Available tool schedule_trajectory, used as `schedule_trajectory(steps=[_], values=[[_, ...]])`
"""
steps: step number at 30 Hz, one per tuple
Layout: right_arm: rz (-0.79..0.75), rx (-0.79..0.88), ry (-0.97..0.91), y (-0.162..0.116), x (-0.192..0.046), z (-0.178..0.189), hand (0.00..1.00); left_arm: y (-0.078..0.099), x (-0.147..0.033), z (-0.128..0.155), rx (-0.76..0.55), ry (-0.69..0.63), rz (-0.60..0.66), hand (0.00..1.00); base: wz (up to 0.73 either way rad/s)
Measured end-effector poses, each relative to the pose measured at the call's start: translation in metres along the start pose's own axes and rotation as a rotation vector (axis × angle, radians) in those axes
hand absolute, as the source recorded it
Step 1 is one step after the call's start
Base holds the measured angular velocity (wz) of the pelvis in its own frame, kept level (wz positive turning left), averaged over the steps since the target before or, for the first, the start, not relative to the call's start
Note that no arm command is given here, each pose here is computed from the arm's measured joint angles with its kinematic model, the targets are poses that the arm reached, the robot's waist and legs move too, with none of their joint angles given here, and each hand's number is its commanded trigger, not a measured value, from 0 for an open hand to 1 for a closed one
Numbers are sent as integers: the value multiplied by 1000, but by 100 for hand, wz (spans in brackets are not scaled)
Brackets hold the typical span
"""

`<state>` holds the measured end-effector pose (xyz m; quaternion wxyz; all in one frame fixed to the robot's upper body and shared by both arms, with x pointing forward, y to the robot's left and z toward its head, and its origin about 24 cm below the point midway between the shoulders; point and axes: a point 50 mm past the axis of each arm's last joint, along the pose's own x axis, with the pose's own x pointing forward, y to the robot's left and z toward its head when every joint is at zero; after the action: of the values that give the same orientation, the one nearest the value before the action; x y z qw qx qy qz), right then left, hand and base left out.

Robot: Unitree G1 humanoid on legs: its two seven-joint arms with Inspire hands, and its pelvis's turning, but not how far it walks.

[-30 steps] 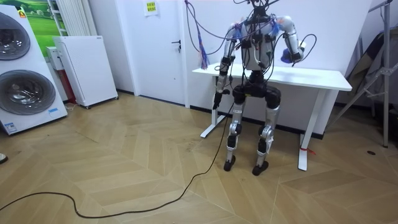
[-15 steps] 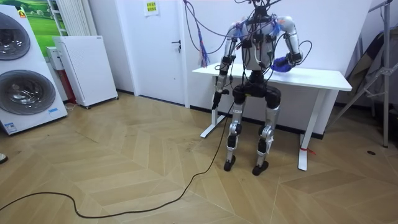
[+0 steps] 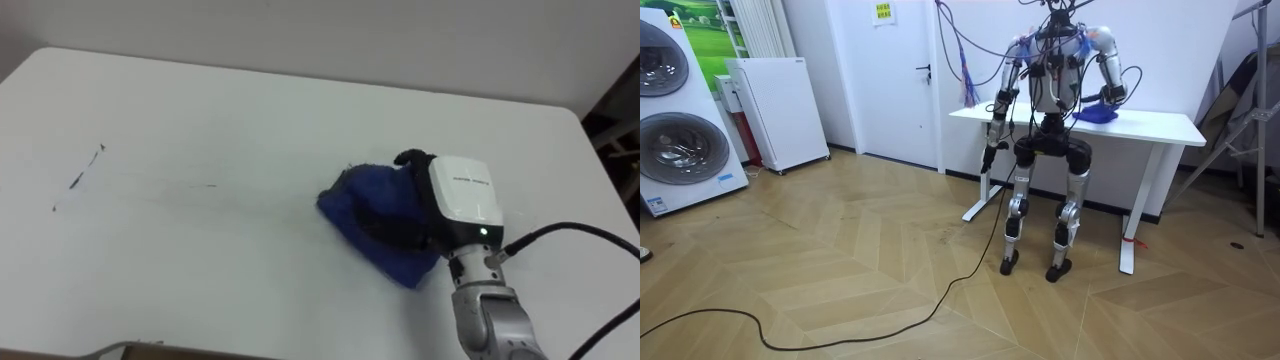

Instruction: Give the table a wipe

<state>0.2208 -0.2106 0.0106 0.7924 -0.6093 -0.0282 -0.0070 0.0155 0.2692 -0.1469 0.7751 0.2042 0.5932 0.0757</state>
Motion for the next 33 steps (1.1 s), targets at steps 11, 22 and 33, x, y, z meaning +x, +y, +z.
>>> schedule_trajectory(steps=[11, 22, 33], values=[[-112, -22, 214, -25, -11, -56, 0, 11, -7, -25, -43, 66, 33, 0, 3], [-176, 88, 647, -19, -63, -136, 0, 24, -9, -35, -99, 90, 71, 0, 1], [-320, 273, 1141, -13, -144, -190, 0, 38, -14, -48, -162, 124, 134, 0, -8]])
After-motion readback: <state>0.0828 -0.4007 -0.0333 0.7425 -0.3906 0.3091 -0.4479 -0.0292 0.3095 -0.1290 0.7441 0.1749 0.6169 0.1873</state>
